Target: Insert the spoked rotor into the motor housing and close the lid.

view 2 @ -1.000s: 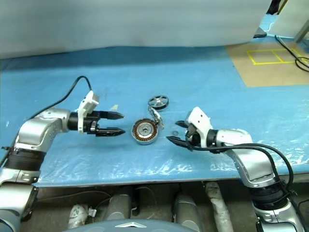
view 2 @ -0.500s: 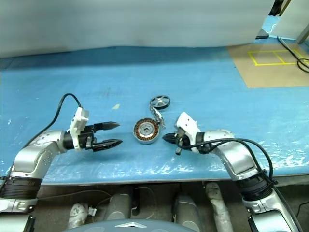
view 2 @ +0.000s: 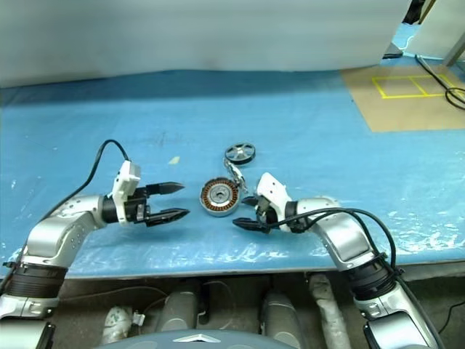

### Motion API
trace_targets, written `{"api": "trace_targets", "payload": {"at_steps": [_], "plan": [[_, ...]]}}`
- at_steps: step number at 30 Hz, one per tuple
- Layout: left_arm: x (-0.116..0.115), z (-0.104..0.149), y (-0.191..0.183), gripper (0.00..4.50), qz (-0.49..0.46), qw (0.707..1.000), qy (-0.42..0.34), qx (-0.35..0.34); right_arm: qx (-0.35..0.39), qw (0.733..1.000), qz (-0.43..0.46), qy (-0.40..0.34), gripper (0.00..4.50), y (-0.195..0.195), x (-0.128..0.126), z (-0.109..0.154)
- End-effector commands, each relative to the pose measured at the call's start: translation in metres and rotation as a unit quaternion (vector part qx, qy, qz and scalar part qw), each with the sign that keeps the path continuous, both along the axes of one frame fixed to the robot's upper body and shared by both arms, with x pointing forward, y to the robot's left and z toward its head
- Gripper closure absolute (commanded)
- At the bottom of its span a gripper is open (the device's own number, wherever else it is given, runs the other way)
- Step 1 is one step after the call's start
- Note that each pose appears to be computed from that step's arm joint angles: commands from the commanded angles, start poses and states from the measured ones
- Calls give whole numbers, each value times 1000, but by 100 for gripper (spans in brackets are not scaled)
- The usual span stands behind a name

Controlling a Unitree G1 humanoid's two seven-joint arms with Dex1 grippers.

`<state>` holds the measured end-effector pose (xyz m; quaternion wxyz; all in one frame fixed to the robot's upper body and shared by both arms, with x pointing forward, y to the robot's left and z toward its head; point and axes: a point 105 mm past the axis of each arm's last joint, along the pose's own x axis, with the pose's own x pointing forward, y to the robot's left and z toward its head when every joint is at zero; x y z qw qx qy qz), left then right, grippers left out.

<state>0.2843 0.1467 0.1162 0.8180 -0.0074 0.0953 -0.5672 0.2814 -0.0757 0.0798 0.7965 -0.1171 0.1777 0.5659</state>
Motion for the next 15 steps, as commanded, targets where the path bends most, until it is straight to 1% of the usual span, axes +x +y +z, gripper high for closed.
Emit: {"api": "trace_targets", "payload": {"at_steps": [1, 3, 6, 11, 13, 15], "plan": [[2, 8, 0, 0, -5, 1000, -20, 9, 5, 1000, 3, -9, 6, 6, 6, 7], [3, 8, 0, 0, -6, 1000, -21, 12, 1, 1000, -2, -19, 6, 4, 10, 10], [3, 7, 0, 0, -4, 1000, -22, 15, 3, 1000, -5, -19, 6, -3, 9, 15], [3, 4, 0, 0, -2, 999, -24, 22, 31, 999, -24, 20, 6, -14, 6, 19], [4, 3, -1, 0, -2, 999, -25, 24, 37, 999, -36, 19, 6, -17, 9, 21], [5, -1, -1, 0, 0, 999, -24, 36, 56, 997, -58, 11, 6, -19, 16, 28]]}}
